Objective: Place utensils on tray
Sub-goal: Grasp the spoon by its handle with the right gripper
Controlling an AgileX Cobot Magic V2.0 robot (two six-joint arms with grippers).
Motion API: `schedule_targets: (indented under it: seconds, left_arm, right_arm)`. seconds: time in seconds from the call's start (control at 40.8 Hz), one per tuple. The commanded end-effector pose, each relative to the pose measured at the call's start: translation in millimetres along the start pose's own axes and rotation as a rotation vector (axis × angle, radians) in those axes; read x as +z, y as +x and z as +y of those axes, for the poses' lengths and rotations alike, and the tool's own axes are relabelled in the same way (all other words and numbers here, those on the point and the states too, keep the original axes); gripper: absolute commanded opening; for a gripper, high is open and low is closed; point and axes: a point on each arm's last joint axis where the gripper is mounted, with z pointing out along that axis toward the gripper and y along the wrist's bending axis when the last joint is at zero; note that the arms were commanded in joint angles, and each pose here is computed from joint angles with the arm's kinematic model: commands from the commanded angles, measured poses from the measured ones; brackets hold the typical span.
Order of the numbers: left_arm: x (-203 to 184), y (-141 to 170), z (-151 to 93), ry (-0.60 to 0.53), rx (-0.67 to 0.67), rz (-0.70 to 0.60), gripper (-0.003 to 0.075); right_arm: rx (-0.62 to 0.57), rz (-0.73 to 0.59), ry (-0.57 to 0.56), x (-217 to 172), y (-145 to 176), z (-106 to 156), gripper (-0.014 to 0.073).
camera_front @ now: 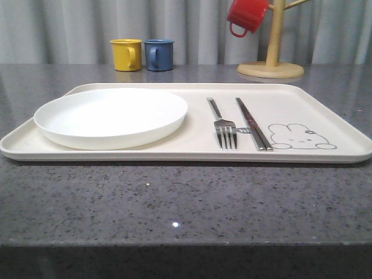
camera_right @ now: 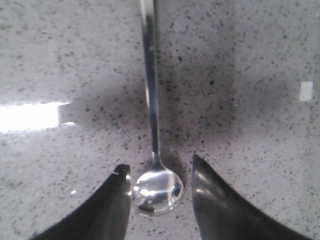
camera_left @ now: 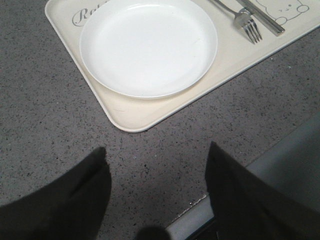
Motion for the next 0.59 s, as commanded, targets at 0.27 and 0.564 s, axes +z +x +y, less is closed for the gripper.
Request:
schedule_targets:
  seconds: [0.27, 0.564]
  left_arm:
    - [-5.5, -10.4, -0.5, 0.005, -0.006, -0.086, 0.0401]
    - [-5.5, -10.4, -0.5, 0.005, -0.006, -0.086, 0.0401]
  right_arm:
    - [0.002, -0.032, -0.014, 6.6, -10.7, -1.6, 0.0328]
    - [0.004, 0.008, -0.034, 22.8, -15.3, 1.4, 0.0326]
